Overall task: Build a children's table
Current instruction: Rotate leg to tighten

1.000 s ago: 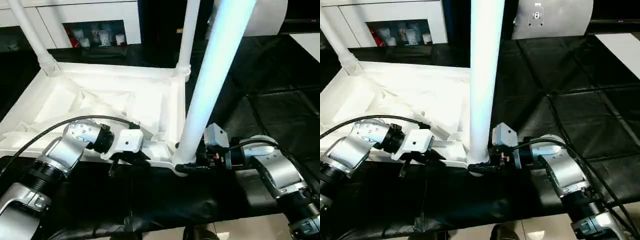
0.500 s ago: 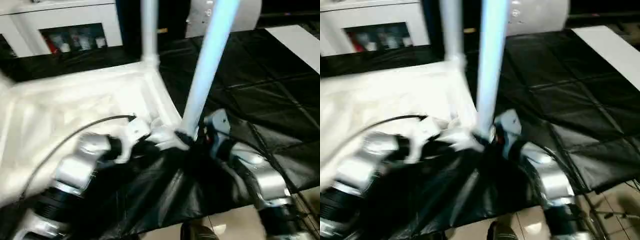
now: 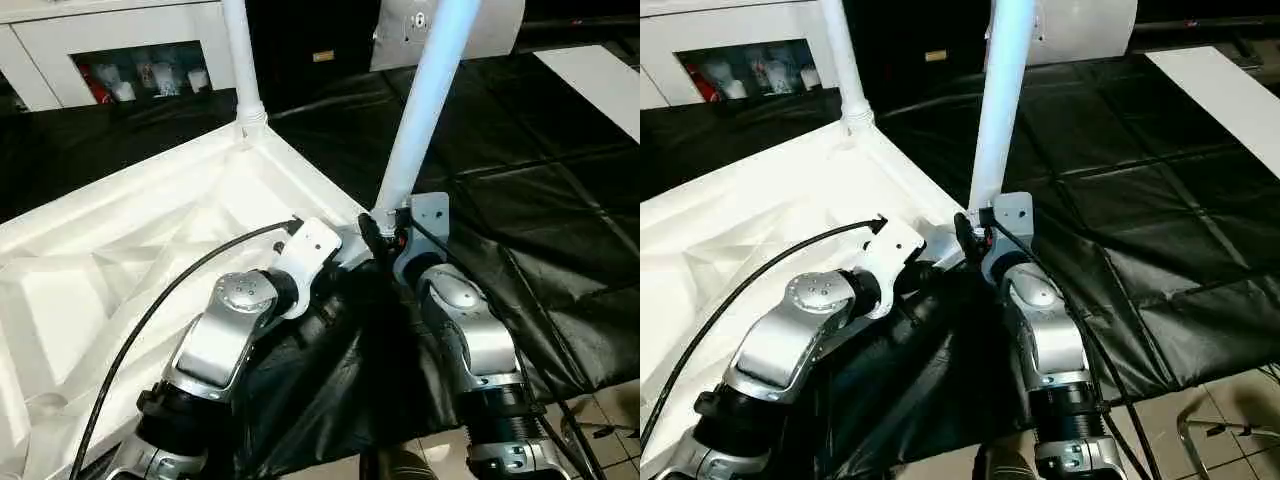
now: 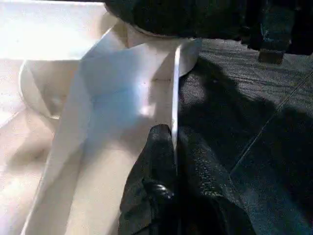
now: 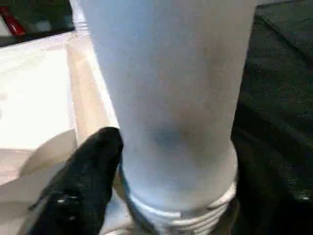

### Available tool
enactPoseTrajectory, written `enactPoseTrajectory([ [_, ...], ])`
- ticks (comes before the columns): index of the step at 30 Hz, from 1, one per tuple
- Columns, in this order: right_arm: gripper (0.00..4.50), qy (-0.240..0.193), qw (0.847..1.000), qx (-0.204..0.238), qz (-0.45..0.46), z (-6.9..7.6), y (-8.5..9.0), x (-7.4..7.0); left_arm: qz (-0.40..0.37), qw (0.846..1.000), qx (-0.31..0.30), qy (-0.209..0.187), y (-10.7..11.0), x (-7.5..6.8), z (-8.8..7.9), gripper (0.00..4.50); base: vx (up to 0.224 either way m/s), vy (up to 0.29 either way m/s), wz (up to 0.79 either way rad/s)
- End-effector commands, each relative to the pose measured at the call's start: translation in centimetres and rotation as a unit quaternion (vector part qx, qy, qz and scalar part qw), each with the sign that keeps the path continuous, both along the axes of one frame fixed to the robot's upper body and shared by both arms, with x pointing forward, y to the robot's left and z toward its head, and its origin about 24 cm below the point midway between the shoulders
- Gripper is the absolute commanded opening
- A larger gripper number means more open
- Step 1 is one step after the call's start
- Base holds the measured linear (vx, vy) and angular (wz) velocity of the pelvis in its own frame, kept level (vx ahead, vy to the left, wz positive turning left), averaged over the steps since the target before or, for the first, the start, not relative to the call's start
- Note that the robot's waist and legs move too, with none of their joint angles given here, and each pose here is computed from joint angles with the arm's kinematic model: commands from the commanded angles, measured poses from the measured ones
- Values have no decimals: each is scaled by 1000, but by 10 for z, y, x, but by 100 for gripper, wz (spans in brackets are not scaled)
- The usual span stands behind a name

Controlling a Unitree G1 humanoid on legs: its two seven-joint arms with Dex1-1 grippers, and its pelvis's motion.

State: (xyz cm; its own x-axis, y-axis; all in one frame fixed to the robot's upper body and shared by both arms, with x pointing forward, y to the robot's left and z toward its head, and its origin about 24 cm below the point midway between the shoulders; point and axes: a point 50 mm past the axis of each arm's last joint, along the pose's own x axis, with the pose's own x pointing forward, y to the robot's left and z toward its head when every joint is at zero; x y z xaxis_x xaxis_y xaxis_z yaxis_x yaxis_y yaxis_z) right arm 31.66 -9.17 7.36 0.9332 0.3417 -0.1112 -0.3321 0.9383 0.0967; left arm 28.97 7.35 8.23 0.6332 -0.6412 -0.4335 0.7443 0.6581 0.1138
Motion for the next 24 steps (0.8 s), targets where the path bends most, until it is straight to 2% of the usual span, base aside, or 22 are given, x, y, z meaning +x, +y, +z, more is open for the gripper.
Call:
enactPoseTrajectory([
  [1, 381, 43, 994, 14, 98, -21, 29, -16, -32, 999, -8, -24, -6, -2, 7, 0, 0, 0, 0],
  [2, 393, 38, 994, 11, 99, -20, 25, -16, -35, 999, -8, -23, -3, -2, 7, 0, 0, 0, 0],
  [3, 393, 17, 993, 9, 116, -15, 14, -19, -50, 998, -4, -22, 6, -3, 5, 0, 0, 0, 0],
  [5, 394, 9, 992, 6, 122, -13, 5, -21, -63, 998, 0, -20, 12, -4, 4, 0, 0, 0, 0],
  [6, 418, 2, 991, 7, 133, -11, 0, -22, -67, 998, 3, -19, 17, -4, 2, 0, 0, 0, 0],
  [9, 445, -18, 983, -7, 184, -5, -19, -29, -96, 995, 16, -15, 33, -5, -1, 0, 0, 0, 0],
  [11, 445, -26, 974, -14, 223, 0, -31, -34, -128, 991, 25, -15, 42, -7, -3, 0, 0, 0, 0],
  [15, 445, -35, 947, -57, 313, 8, -53, -40, -220, 974, 49, 3, 58, -16, -6, 0, 0, 0, 0],
  [16, 445, -35, 945, -61, 321, 9, -55, -40, -229, 972, 52, 6, 60, -16, -6, 0, 0, 0, 0],
  [20, 445, -34, 913, -93, 395, 14, -61, -41, -299, 952, 63, 25, 68, -21, -8, 0, 0, 0, 0],
  [21, 445, -28, 897, -102, 430, 16, -61, -42, -331, 940, 69, 37, 71, -24, -8, 0, 0, 0, 0],
  [23, 445, -29, 882, -116, 456, 17, -61, -43, -355, 931, 76, 44, 73, -25, -8, 0, 0, 0, 0],
  [24, 445, -26, 863, -128, 487, 16, -59, -45, -371, 924, 77, 45, 72, -25, -8, 0, 0, 0, 0],
])
